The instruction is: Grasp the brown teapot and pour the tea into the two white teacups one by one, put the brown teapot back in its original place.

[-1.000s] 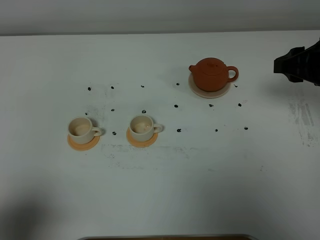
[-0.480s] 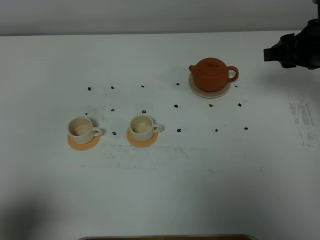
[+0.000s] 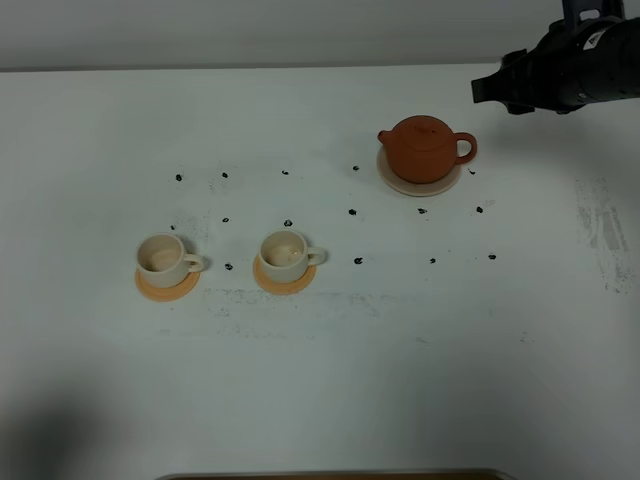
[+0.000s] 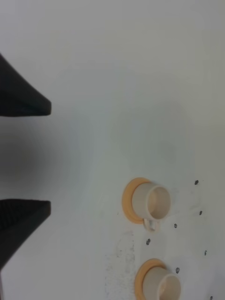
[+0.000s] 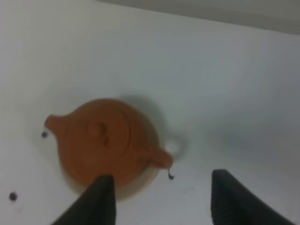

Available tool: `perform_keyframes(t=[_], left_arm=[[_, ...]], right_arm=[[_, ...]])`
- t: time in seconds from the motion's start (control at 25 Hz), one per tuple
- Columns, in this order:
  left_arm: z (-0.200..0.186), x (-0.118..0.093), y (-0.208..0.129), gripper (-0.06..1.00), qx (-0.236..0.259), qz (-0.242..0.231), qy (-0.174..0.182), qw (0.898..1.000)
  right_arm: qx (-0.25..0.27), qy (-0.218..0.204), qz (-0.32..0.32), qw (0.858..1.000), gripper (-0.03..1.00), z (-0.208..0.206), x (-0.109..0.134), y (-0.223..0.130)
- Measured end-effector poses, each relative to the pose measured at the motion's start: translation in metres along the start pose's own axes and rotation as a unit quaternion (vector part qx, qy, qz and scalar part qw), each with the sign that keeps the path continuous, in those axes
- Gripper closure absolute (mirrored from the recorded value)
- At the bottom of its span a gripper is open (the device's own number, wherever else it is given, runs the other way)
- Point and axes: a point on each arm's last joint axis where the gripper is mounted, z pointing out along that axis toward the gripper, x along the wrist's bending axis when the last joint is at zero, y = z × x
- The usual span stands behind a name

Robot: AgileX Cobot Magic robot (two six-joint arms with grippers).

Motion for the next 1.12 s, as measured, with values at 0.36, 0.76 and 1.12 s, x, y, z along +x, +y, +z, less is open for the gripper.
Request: perform_keyframes(t=[0.36,0.76,1.12], left_arm=[[0.000,0.000,0.000,0.51,0.000,0.000,0.000,1.000],[0.000,0.000,0.000,0.51,0.000,0.000,0.000,1.000],[0.000,0.000,0.000,0.51,0.000,0.000,0.000,1.000]], right_arm=[[0.004,0.000,0.003,1.000,0.49,0.050,-0.006,0.018],[0.028,-0.009,0.014,0.999,0.49,0.090,-0.019,0.010],[0.046,-0.018,0.027,0.998,0.49,0.108,-0.032,-0.004]])
